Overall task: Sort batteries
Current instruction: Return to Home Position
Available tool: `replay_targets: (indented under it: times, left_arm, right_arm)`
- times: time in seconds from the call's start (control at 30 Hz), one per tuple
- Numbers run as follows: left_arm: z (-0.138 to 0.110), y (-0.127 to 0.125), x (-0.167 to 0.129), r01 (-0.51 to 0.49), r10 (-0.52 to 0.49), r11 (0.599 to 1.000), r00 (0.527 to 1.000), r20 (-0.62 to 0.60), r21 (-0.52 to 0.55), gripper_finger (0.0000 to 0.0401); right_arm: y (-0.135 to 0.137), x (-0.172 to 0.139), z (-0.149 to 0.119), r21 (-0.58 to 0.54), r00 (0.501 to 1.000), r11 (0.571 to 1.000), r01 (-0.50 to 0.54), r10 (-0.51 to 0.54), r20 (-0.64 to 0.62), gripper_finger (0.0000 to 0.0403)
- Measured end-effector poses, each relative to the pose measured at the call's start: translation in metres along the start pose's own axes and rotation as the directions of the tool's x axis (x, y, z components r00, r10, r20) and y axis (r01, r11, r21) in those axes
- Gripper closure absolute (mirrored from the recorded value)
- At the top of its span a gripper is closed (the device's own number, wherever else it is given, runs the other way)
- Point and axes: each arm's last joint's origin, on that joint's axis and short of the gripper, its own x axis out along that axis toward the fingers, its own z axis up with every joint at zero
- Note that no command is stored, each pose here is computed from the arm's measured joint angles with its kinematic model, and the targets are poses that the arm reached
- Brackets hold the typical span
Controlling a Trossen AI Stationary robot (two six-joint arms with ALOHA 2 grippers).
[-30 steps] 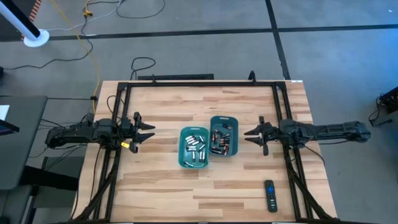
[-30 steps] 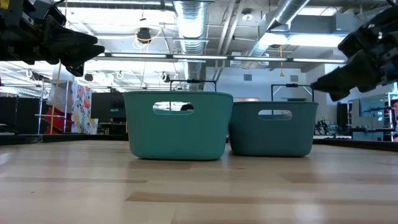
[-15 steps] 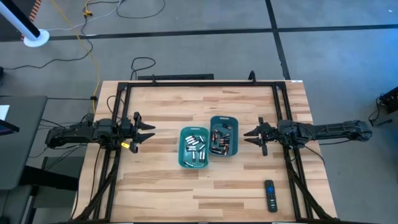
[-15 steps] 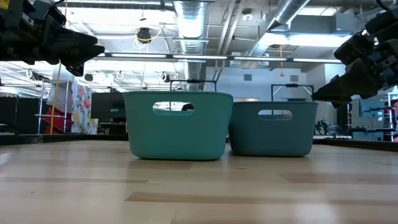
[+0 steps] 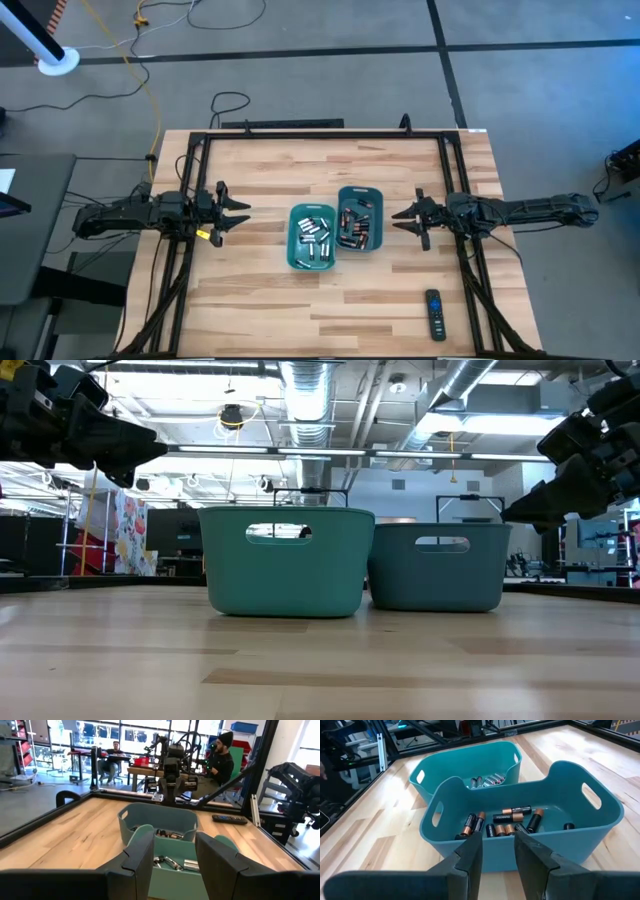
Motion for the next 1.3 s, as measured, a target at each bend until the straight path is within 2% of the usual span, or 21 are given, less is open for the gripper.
replay_targets:
  times: [0.13, 0.4, 0.67, 0.83, 1.3]
  left_arm:
    - [0.0, 0.0, 0.0, 0.0, 0.0, 1.0, 1.0, 0.0, 0.001, 0.0264]
    - [0.0, 0.0, 0.0, 0.0, 0.0, 0.998, 1.0, 0.0, 0.068, 0.0264]
    - [-0.0001, 0.0, 0.0, 0.0, 0.0, 0.998, 1.0, -0.001, 0.061, 0.0264]
    - [-0.0001, 0.0, 0.0, 0.0, 0.0, 1.0, 1.0, -0.001, 0.011, 0.0264]
    - [-0.0001, 0.0, 0.0, 0.0, 0.0, 1.0, 1.0, -0.001, 0.012, 0.0264]
  right_arm:
    - [0.0, 0.0, -0.0001, 0.002, 1.0, 1.0, 0.0, 0.0, 0.0, 0.0271]
    - [0.0, 0.0, -0.0001, 0.002, 1.0, 1.0, 0.0, 0.0, 0.0, 0.0271]
    - [0.0, 0.0, 0.0, 0.002, 1.0, 1.0, 0.0, 0.0, 0.0, 0.0271]
    - [0.0, 0.0, 0.0, 0.002, 1.0, 1.0, 0.0, 0.0, 0.001, 0.0271]
    - [0.0, 0.0, 0.0, 0.001, 1.0, 1.0, 0.0, 0.0, 0.001, 0.0271]
